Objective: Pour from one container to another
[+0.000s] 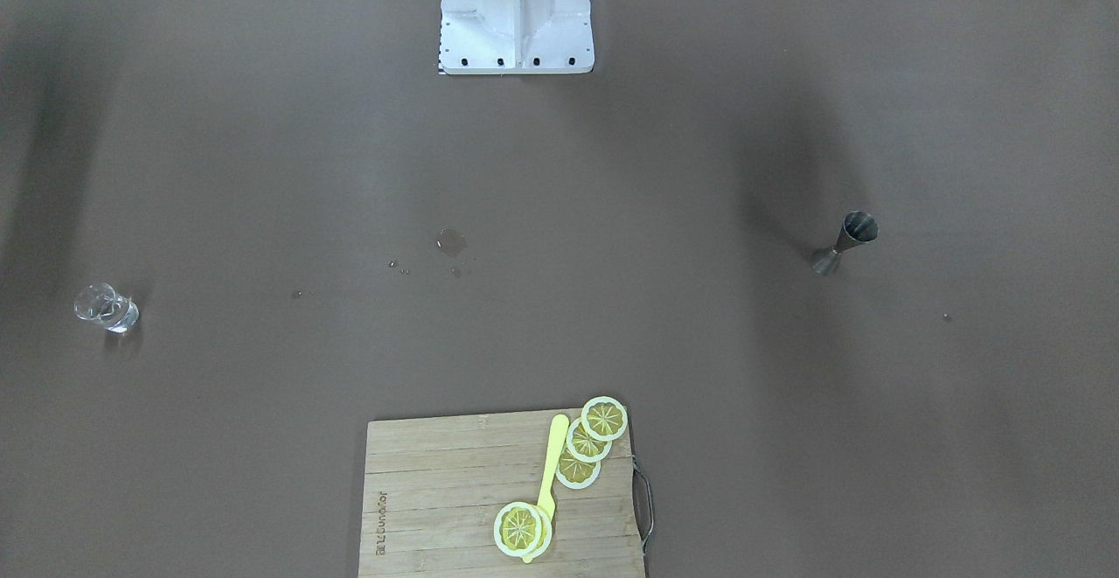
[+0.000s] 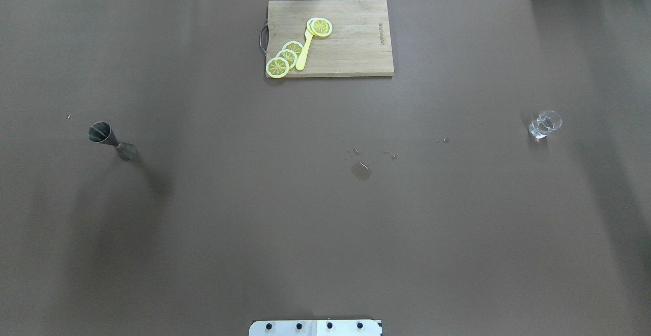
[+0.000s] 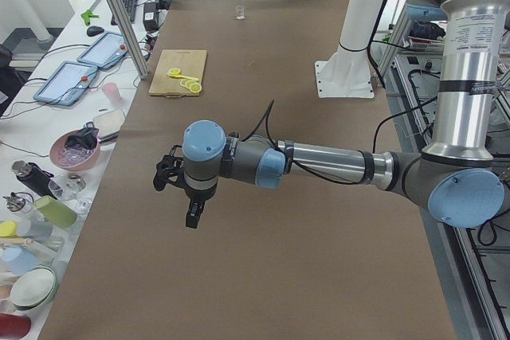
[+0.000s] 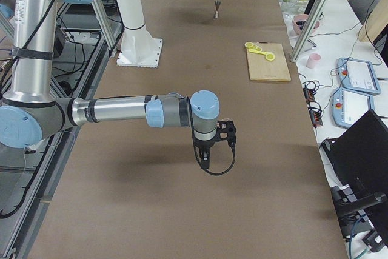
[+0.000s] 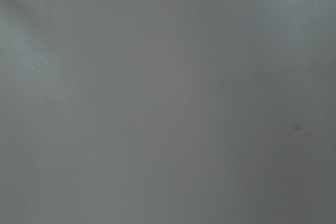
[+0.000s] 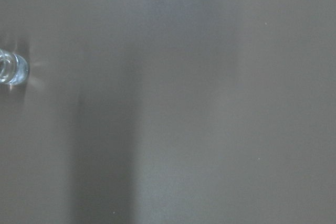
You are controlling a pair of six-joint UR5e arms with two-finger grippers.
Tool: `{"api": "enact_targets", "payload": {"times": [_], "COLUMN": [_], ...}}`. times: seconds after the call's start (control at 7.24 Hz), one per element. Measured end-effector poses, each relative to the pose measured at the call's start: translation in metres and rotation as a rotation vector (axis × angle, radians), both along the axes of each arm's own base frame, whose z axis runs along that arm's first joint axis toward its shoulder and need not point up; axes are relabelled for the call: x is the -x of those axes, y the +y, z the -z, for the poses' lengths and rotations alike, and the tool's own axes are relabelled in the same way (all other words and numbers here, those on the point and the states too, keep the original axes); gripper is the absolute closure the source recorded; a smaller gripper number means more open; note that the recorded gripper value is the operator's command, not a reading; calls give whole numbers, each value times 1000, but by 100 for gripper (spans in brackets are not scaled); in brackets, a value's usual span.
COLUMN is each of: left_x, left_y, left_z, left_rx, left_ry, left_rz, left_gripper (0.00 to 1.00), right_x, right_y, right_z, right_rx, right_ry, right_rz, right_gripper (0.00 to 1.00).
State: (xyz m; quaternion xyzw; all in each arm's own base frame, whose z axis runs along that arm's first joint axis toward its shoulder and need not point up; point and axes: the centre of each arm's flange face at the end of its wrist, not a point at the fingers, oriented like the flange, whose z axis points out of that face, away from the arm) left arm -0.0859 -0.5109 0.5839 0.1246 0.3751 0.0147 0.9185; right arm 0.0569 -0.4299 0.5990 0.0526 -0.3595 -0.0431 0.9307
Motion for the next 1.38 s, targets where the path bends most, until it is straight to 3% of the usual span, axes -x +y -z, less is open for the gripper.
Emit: {"api": "enact_targets", "payload": {"times": [0.41,0.83,1.1,1.38], "left_x": [-36,-81,-101,-123], "left_y": [2,21,32,42], "left_z": [29,85,117,140], "left_rx": [-20,-30,-75,-134], "left_ry": [26,62,35,38], "left_rz": [19,86,138,202], "left_gripper": [3,3,3,3], "right_x": [31,94,132,162], "right_y": [-13,-27,-29,-48], "right_z": [15,35,52,67], "right_rx": [-140,-277,-386,-449], "right_ry": [-8,-15,-39,-59], "right_rz": [68,203,274,318], "right_gripper": [0,0,0,0]}}
